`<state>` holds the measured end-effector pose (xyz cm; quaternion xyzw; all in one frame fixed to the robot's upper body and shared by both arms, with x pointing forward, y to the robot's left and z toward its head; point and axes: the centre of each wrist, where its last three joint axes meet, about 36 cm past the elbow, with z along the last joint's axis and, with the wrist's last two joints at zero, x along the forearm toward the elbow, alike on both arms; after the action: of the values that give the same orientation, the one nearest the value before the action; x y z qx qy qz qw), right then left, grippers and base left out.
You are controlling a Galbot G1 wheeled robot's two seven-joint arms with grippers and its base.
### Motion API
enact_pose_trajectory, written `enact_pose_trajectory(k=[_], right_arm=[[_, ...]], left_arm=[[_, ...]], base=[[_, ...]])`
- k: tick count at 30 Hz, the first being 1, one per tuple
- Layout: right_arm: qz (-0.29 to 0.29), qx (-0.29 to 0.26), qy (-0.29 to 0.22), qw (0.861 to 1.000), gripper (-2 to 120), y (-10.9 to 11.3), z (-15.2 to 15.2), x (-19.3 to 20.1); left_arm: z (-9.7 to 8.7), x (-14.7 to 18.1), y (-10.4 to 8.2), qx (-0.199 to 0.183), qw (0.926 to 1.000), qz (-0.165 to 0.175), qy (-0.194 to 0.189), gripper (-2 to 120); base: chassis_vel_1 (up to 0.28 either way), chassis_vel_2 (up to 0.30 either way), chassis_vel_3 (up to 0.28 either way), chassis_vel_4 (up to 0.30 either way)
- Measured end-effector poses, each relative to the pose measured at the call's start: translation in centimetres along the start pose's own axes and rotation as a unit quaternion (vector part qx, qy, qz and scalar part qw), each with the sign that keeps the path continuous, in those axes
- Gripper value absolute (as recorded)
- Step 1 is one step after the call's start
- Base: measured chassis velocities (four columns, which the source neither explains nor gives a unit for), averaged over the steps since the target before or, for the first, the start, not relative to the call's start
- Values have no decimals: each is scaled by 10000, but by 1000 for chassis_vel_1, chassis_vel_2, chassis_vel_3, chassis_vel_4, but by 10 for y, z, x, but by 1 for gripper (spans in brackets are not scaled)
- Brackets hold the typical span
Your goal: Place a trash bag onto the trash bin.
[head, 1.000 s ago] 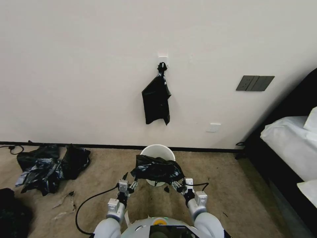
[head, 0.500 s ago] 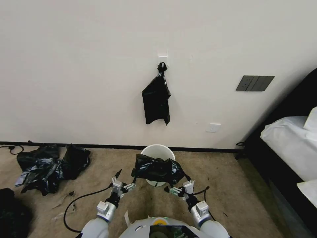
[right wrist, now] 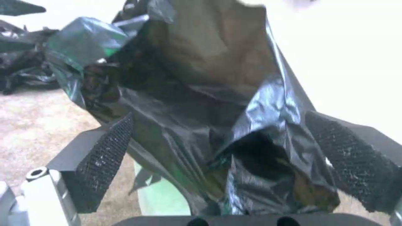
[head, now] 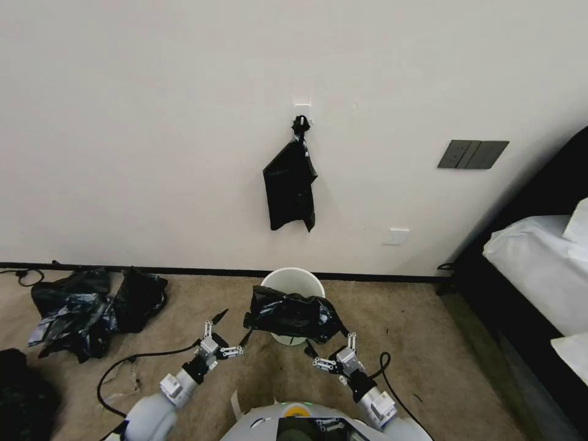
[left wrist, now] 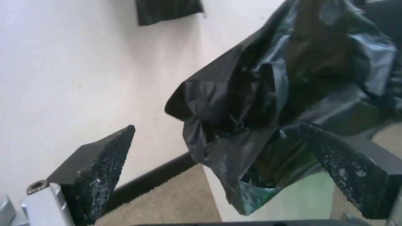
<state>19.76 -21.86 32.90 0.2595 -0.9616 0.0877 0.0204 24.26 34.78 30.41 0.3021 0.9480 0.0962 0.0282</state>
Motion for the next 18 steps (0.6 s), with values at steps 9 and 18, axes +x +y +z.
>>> enact_pose_trajectory(k=[9,18], right_arm=[[93,-209,-421,9989,100,3,-13,5],[598,-835,-419,9938,100,-40,-93,-17]], left_arm=[[0,2,6,-154,9971,-255,-699,100],[-24,-19,-33,542,9729,-2043,-933,100]], base=[[0,0,0,0],[0,0,0,0]])
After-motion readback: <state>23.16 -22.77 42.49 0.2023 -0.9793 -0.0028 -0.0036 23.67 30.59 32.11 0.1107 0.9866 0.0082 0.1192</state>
